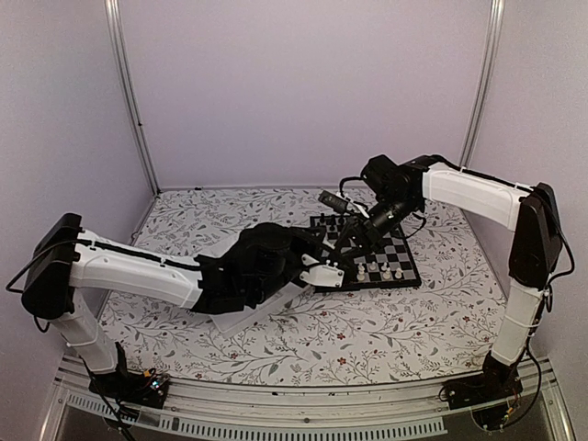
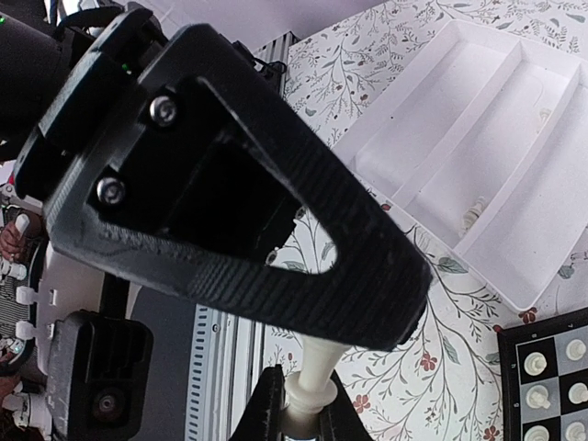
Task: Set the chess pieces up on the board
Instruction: Adjust the chess piece.
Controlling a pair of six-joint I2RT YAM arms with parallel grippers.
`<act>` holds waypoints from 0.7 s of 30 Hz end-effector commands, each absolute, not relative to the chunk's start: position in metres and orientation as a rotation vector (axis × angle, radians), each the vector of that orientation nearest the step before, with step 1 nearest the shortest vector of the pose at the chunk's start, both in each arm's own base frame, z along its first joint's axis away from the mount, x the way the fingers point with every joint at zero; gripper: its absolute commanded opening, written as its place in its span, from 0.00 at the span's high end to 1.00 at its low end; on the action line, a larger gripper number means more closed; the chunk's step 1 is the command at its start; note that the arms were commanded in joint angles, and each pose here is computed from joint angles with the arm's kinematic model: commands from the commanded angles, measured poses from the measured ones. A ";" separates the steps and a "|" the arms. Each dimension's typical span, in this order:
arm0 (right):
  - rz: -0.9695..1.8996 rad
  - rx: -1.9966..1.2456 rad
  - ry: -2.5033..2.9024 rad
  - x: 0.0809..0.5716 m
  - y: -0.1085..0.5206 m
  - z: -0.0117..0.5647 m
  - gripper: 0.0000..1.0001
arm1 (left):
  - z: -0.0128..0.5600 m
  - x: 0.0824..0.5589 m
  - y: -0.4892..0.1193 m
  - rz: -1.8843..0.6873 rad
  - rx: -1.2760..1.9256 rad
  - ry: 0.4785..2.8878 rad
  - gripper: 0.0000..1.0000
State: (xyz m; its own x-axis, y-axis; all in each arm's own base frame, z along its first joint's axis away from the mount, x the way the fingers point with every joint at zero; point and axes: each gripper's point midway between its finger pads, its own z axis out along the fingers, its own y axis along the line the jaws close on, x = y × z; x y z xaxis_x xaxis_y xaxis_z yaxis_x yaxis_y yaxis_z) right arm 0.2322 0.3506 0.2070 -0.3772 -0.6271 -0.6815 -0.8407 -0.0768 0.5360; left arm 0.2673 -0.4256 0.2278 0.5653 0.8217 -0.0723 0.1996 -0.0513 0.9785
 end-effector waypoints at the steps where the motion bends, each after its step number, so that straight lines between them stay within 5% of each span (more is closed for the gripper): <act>1: 1.481 -1.626 1.929 0.229 0.356 0.213 0.93 | 0.232 0.258 -0.437 0.659 1.576 0.820 0.66; 9: 1.446 -1.631 1.948 0.230 0.354 0.213 0.89 | 0.225 0.259 -0.435 0.691 1.579 0.834 0.86; 17: 1.254 -1.572 1.870 0.255 0.325 0.255 0.52 | 0.241 0.269 -0.426 0.338 1.429 1.131 0.94; 21: 1.265 -1.463 1.790 0.279 0.294 0.294 0.48 | 0.248 0.271 -0.422 0.068 1.323 1.276 0.95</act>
